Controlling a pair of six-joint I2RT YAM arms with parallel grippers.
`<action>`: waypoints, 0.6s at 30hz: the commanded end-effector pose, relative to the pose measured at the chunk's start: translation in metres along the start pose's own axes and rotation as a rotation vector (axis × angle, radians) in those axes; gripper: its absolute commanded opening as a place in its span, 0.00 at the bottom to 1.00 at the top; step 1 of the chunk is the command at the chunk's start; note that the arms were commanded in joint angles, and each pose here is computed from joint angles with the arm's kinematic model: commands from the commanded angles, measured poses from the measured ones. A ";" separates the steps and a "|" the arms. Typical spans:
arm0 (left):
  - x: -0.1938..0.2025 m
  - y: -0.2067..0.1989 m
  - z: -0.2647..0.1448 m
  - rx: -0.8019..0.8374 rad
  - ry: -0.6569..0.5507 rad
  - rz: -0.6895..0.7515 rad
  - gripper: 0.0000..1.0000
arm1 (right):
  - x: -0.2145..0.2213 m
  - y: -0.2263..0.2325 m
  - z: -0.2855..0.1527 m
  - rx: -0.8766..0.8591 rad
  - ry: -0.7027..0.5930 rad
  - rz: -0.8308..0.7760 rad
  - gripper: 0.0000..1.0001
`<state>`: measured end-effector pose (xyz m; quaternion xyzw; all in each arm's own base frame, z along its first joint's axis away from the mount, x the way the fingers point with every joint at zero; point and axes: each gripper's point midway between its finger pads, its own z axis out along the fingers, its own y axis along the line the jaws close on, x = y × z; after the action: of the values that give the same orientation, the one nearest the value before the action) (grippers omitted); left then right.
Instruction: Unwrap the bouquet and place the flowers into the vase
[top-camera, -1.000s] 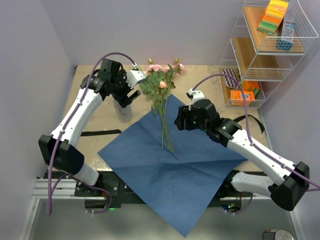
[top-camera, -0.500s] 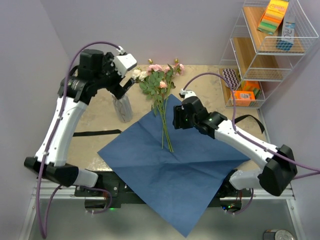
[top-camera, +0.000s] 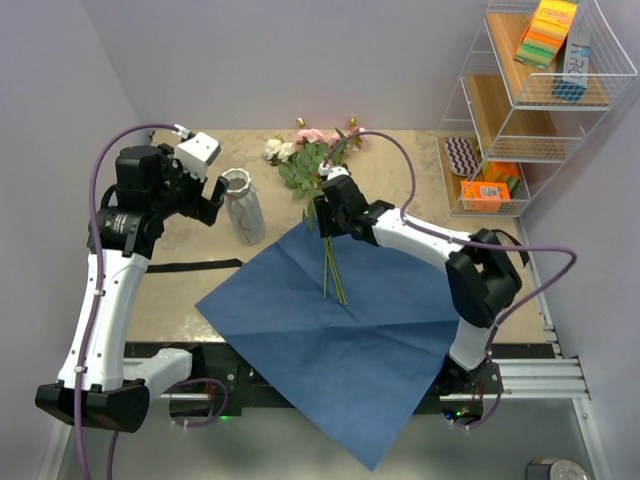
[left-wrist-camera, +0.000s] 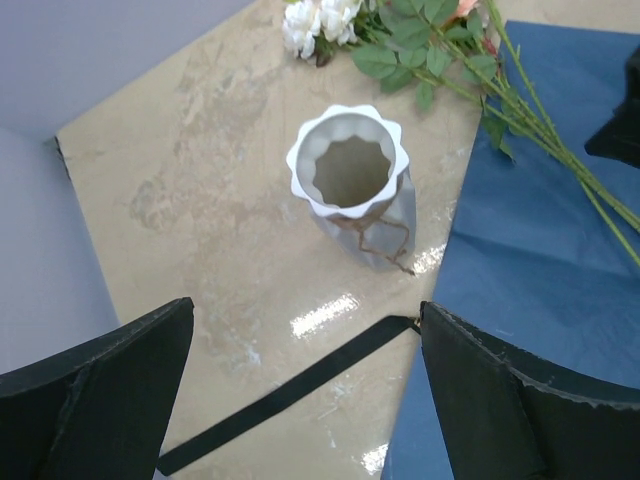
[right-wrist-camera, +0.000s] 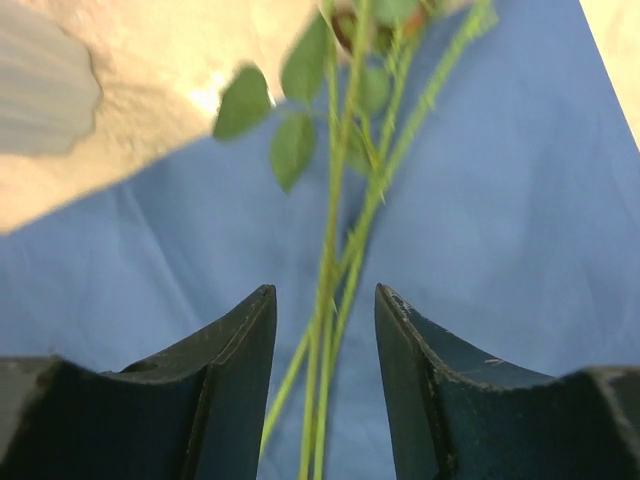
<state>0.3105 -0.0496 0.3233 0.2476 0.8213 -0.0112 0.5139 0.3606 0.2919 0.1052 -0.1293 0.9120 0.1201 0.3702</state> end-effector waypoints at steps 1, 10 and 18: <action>-0.002 0.001 0.004 -0.004 -0.021 -0.038 0.99 | -0.044 0.017 0.017 -0.039 -0.110 -0.064 0.42; 0.000 0.003 0.006 -0.004 -0.003 -0.026 0.99 | -0.064 0.017 0.059 0.014 -0.141 -0.076 0.31; 0.012 0.002 0.011 -0.010 0.015 -0.008 0.99 | -0.084 0.004 0.076 0.065 -0.151 -0.061 0.29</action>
<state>0.3137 -0.0487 0.3037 0.2411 0.8353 -0.0155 0.4939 0.4411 0.3373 0.0803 -0.1541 0.8956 0.0963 0.4061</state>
